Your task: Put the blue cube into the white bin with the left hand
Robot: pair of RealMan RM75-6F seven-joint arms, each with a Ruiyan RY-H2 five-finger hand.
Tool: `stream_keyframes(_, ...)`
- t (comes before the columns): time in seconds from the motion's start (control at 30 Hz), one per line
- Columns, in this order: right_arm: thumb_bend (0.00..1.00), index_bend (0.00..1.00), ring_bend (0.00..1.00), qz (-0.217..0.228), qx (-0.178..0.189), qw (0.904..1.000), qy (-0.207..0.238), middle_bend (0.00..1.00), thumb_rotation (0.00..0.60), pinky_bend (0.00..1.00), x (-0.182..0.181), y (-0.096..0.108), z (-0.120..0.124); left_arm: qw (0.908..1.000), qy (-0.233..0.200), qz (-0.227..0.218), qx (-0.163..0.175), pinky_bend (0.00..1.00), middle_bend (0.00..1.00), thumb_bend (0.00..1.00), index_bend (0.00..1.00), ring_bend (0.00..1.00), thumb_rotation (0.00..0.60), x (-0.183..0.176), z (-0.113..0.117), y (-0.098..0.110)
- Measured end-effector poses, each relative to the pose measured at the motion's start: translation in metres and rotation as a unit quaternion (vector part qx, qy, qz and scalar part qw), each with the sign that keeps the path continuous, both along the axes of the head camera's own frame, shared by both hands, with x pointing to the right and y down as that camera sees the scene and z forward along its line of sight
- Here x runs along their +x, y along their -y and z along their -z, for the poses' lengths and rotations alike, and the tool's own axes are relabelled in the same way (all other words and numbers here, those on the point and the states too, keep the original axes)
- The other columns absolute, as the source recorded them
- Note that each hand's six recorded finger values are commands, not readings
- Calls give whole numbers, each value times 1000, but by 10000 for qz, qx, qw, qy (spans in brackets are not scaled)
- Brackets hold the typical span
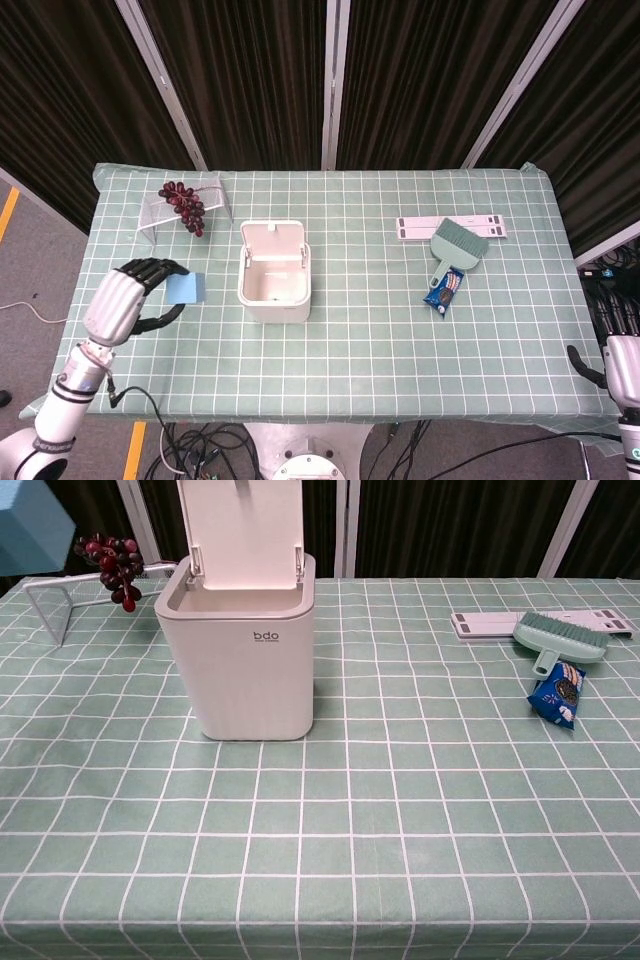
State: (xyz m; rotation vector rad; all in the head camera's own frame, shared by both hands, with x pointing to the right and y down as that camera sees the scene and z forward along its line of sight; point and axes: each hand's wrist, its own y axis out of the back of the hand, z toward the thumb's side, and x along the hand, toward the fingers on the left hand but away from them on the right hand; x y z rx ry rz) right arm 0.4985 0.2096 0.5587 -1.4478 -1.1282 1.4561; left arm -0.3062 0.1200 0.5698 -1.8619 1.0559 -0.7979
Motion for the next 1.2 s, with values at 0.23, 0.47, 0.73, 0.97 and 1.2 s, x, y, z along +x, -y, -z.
stream_keyframes(0.23,223,0,0,-26,-23,10000,-8,0,600,0,3,-1,-2,9969,-484,-608,-90,475,449,330,395,393,600,67,-6,27)
stream_keyframes(0.47,223,0,0,-60,-85,9999,2,0,600,0,5,-2,-6,9928,-685,-956,-230,477,446,325,395,391,600,113,-15,36)
stream_keyframes(0.73,224,0,0,-90,-63,9999,8,0,600,0,7,-2,-6,9946,-473,-909,-181,325,334,219,268,264,600,124,-32,47)
stream_keyframes(0.97,223,0,0,-117,-92,9999,17,0,600,0,10,-3,-7,9954,-387,-846,-237,264,227,89,169,193,600,116,-36,45)
stream_keyframes(1.2,223,0,0,-91,-57,9999,37,0,600,0,8,-2,-6,9971,-242,-718,29,263,238,82,190,188,600,97,-21,40)
